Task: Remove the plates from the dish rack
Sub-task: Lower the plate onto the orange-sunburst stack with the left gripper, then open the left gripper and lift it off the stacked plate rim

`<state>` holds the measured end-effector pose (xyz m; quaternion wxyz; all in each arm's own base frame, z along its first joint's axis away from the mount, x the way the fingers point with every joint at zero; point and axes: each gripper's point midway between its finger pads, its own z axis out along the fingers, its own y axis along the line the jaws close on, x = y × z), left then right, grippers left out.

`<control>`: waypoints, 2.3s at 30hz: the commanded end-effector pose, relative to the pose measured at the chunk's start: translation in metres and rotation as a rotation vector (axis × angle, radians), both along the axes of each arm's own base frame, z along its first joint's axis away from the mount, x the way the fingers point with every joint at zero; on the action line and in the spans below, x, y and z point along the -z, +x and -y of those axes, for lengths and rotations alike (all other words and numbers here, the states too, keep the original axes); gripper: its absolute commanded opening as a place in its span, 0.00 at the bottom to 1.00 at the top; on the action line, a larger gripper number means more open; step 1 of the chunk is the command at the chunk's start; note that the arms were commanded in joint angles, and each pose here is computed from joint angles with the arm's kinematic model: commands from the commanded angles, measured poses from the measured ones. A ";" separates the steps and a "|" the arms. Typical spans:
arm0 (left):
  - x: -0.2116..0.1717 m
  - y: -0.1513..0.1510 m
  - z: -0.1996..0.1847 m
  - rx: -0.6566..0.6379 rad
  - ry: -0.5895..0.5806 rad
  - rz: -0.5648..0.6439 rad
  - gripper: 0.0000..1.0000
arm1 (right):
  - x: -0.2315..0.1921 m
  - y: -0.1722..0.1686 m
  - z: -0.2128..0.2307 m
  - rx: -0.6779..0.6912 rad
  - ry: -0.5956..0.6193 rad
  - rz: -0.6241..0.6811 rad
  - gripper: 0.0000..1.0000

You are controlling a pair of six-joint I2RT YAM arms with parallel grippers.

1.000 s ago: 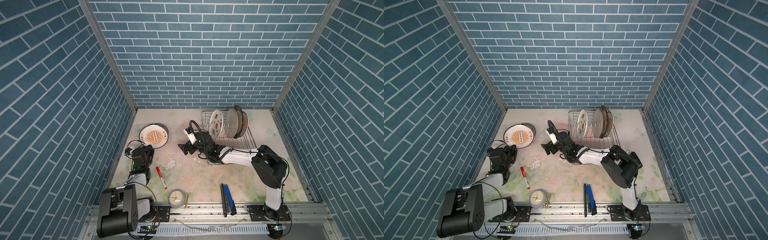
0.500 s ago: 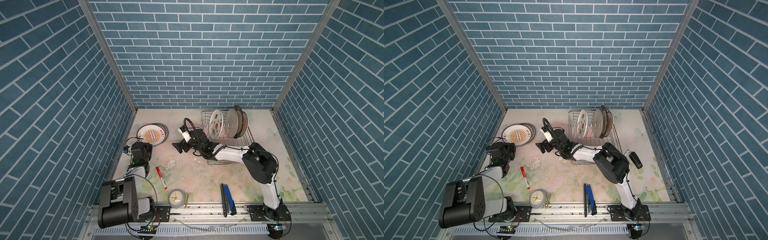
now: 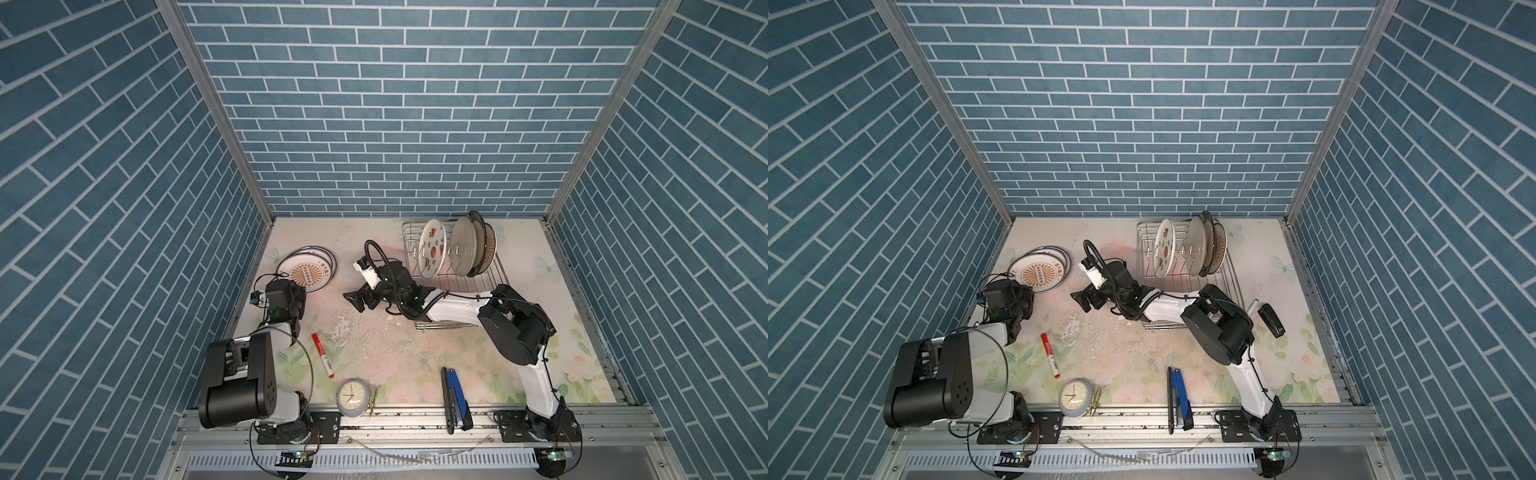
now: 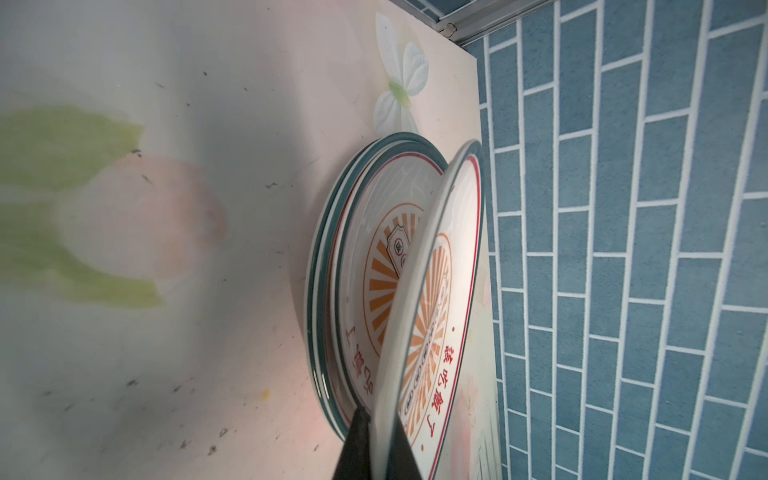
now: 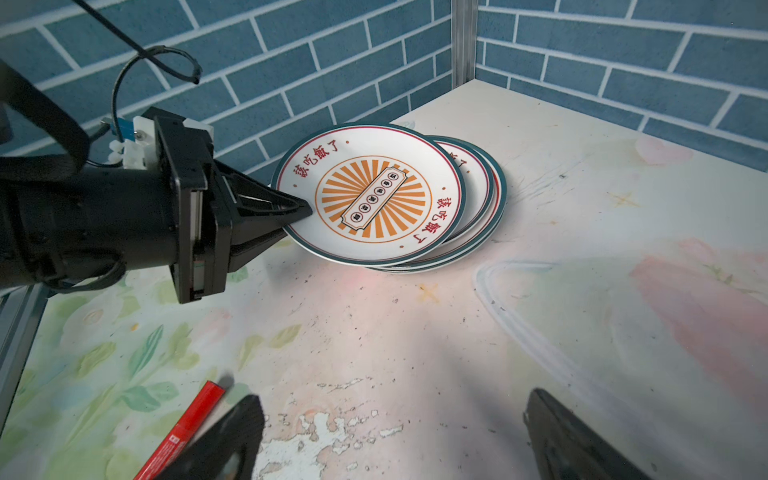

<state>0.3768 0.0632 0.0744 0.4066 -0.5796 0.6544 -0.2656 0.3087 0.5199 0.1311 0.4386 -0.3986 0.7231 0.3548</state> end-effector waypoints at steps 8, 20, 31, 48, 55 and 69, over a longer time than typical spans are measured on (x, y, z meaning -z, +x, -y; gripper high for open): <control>-0.007 0.019 -0.005 -0.004 0.003 0.042 0.00 | -0.012 0.001 -0.012 -0.028 0.026 0.040 0.99; 0.004 0.021 -0.005 -0.006 -0.006 -0.001 0.14 | -0.007 0.003 -0.011 -0.019 0.003 0.045 0.99; 0.008 0.017 -0.010 -0.028 0.007 -0.075 0.25 | -0.002 0.003 -0.009 -0.012 -0.021 0.049 0.99; 0.008 0.020 -0.019 -0.055 0.057 -0.138 0.40 | 0.002 0.005 -0.002 0.019 -0.058 0.061 0.99; 0.006 0.026 -0.020 -0.047 0.078 -0.131 0.41 | 0.003 0.004 0.000 0.019 -0.062 0.059 0.99; 0.001 0.028 -0.021 -0.060 0.124 -0.151 0.53 | 0.002 -0.001 0.000 -0.001 -0.040 0.059 0.99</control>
